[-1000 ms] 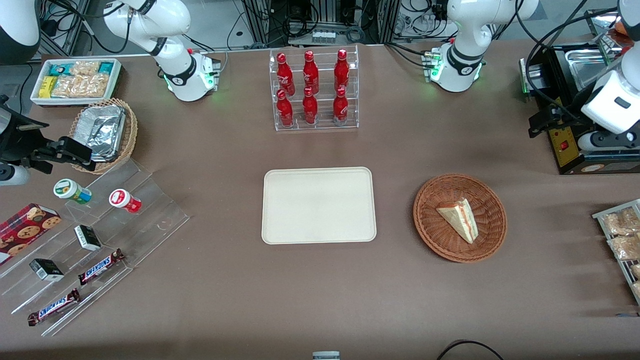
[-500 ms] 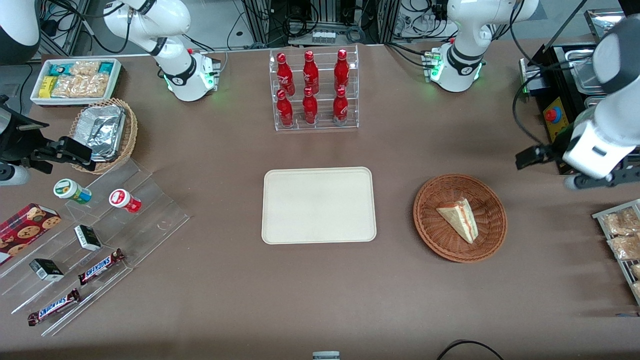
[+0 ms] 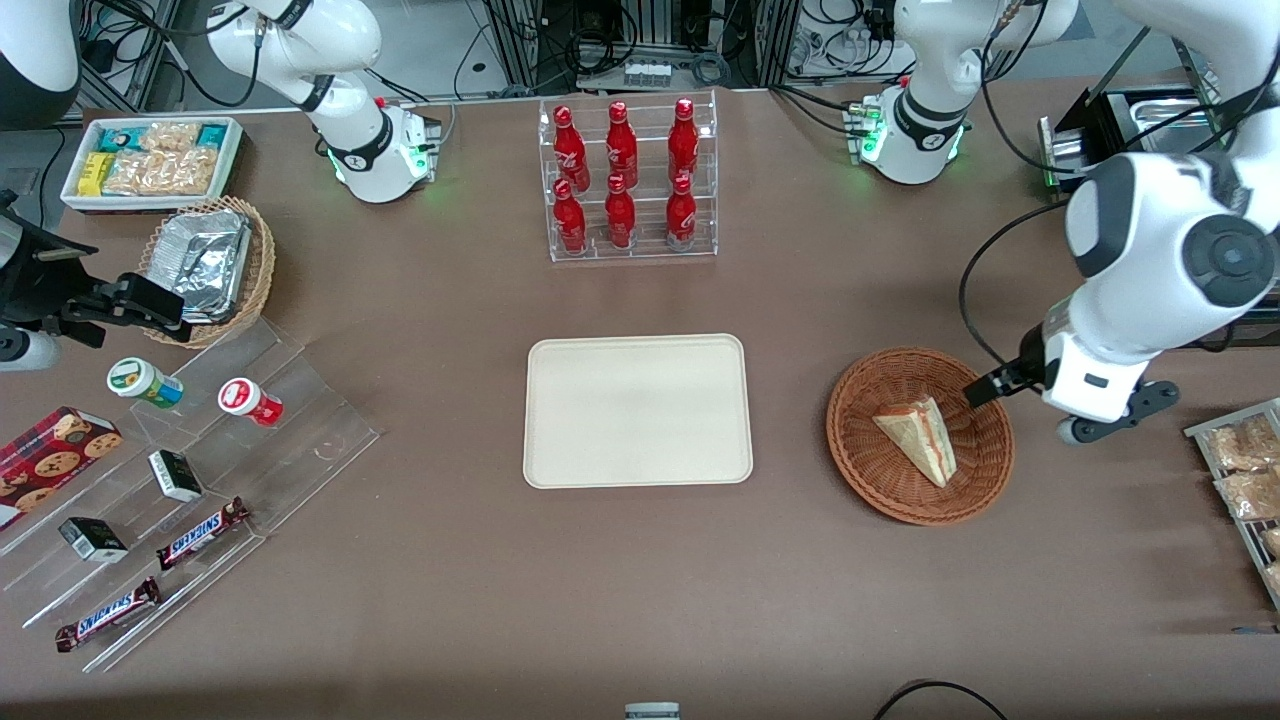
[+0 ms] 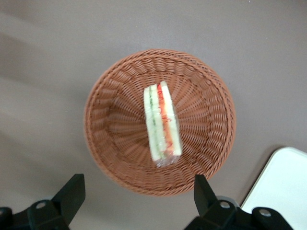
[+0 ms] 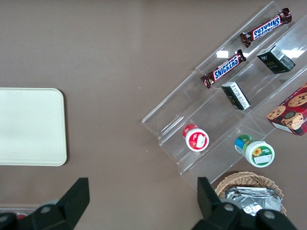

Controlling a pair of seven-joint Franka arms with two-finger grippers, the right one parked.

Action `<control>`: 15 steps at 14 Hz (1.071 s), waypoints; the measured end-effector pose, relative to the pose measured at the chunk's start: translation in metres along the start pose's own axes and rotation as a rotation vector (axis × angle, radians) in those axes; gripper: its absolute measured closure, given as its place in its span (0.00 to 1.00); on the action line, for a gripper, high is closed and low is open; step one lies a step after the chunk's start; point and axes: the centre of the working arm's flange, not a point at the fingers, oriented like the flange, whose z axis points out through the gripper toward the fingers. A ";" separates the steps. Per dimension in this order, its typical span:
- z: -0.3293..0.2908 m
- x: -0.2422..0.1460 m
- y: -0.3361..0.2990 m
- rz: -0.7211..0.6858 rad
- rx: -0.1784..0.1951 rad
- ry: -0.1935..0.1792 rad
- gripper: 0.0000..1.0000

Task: Place sandwich from basket to tray
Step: 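Move the left gripper down over the basket and grasp the wrapped sandwich, then lift the sandwich and carry it over the cream tray, lowering it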

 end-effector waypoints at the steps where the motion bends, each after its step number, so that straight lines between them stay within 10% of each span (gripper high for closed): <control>1: 0.013 -0.003 0.007 -0.032 -0.006 0.008 0.00; 6: 0.110 -0.026 0.017 -0.087 -0.060 0.078 0.00; 10: 0.156 -0.035 0.006 -0.095 -0.047 0.064 0.00; 15: 0.160 -0.028 0.011 -0.132 -0.068 0.086 0.51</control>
